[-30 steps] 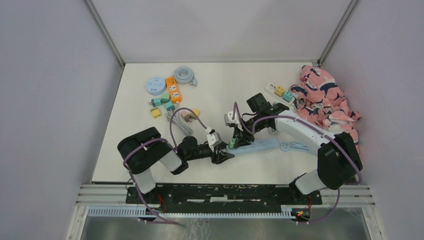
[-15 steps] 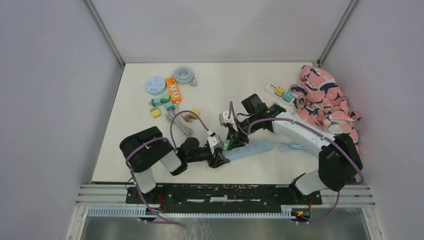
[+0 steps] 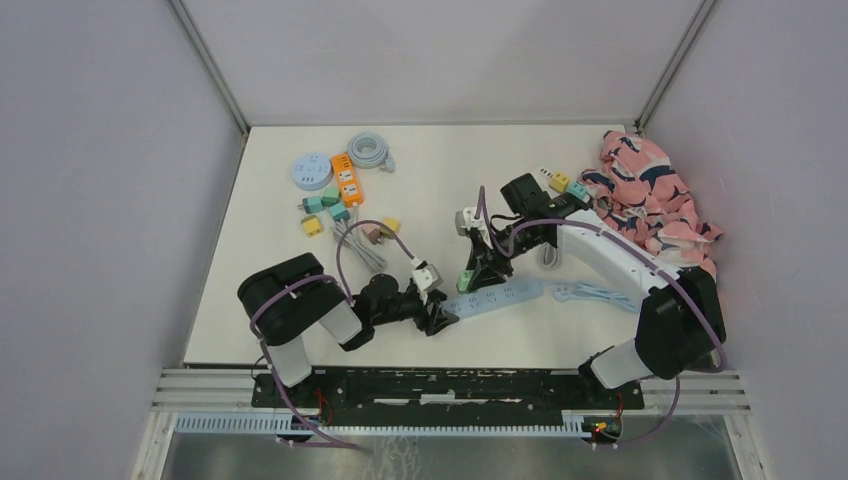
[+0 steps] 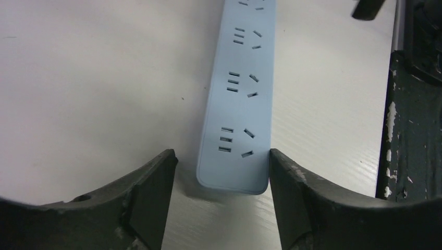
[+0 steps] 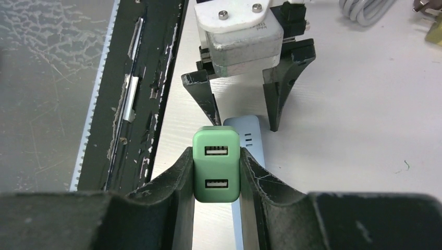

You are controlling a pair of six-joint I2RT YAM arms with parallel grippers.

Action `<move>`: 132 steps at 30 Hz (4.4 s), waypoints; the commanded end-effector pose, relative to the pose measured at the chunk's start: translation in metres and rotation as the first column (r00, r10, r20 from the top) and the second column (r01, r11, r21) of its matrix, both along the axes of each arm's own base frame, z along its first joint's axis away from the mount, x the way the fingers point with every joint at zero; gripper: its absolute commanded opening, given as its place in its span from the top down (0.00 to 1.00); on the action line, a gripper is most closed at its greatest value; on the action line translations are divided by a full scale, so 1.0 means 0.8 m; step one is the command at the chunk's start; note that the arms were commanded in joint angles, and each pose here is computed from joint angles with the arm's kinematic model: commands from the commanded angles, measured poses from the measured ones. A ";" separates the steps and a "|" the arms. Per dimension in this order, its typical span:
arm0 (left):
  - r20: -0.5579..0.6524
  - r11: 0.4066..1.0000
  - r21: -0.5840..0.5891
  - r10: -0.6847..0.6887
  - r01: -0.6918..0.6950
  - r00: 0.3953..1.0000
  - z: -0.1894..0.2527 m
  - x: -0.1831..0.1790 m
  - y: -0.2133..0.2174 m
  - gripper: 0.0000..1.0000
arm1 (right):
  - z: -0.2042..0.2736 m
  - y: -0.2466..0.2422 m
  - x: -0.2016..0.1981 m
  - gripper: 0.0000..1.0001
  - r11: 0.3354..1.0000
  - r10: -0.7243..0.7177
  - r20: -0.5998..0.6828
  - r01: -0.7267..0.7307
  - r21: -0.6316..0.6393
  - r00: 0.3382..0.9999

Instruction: Pull the plug off the socket

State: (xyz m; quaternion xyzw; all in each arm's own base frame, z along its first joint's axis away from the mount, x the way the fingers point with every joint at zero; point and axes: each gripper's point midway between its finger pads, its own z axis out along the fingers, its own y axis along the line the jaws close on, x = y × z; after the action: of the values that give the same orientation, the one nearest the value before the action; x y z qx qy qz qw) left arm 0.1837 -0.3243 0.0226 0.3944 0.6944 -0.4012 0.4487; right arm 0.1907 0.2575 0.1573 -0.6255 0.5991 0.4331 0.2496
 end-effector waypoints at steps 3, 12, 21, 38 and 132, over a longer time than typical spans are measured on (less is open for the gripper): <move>-0.002 0.992 -0.018 0.126 -0.126 0.992 0.014 0.022 0.013 0.20 | 0.026 0.006 0.002 0.99 0.997 0.018 -0.046 -0.014 0.072 0.999; 0.025 0.979 -0.053 0.200 -0.198 0.980 0.050 0.023 0.035 0.16 | 0.039 0.005 0.010 0.99 0.994 -0.019 -0.131 0.033 0.105 0.991; 0.043 0.953 -0.151 0.271 -0.262 0.961 0.116 0.024 0.052 0.09 | 0.054 0.007 0.010 0.98 0.988 -0.027 -0.194 0.056 0.145 0.981; -0.133 0.822 -0.380 0.405 -0.424 0.905 0.209 0.027 0.079 0.01 | 0.075 0.017 0.044 0.97 0.954 -0.185 -0.390 0.260 0.148 0.902; -0.240 0.146 0.361 0.969 -0.921 0.059 0.044 0.281 0.297 0.90 | 0.018 0.003 0.093 0.00 0.898 -0.407 -0.683 0.404 -0.176 0.606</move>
State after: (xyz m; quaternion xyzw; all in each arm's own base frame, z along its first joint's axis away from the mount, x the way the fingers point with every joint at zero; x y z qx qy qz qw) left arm 0.3919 -0.0985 0.0588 -0.1849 0.8902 -0.0466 0.4138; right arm 0.2593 0.2595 0.1491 -0.2356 0.7912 0.5613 0.0588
